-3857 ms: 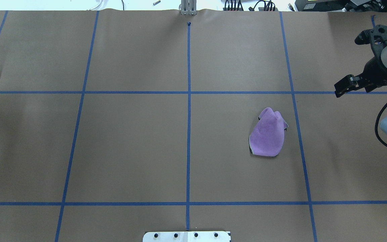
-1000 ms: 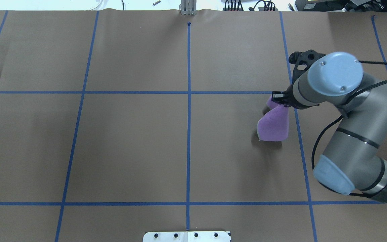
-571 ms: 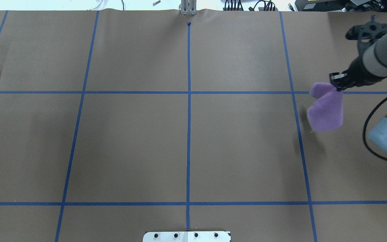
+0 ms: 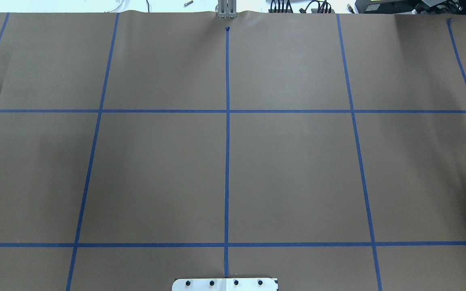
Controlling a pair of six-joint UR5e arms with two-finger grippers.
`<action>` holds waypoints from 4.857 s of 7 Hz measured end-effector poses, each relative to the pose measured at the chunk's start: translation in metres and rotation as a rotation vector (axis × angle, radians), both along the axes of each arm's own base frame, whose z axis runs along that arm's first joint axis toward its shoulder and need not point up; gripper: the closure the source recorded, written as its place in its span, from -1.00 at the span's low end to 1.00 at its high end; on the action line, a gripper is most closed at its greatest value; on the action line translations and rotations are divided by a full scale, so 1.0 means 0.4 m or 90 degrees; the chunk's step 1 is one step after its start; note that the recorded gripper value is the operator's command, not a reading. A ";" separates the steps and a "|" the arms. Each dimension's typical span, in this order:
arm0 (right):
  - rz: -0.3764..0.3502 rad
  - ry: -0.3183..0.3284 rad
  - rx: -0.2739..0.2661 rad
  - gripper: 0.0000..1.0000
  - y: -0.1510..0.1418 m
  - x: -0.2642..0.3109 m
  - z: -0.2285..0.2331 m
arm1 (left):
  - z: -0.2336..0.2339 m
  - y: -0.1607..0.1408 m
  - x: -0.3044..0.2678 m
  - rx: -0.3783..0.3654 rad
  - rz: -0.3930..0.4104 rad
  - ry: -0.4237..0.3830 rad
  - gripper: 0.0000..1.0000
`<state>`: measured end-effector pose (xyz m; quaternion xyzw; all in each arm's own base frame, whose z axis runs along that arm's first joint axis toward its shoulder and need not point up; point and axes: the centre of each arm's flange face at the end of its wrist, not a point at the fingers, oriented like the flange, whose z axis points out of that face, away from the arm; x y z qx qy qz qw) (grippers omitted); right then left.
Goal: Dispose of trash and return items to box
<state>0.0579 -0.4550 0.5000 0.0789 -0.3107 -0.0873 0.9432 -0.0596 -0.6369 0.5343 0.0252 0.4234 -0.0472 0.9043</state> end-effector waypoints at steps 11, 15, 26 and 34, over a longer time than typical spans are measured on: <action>0.009 -0.049 -0.066 -1.00 -0.006 0.084 0.412 | 0.076 0.056 0.011 -0.007 0.005 0.001 -0.97; 0.035 -0.076 -0.084 -1.00 -0.073 -0.024 0.333 | 0.171 0.411 0.000 -0.027 0.005 -0.041 -0.97; 0.059 -0.050 -0.087 -1.00 0.081 0.047 0.361 | 0.141 0.549 0.009 -0.018 0.012 0.011 -0.97; 0.045 -0.054 -0.089 -1.00 0.081 0.021 0.359 | 0.145 0.555 0.008 -0.022 0.010 0.012 -0.97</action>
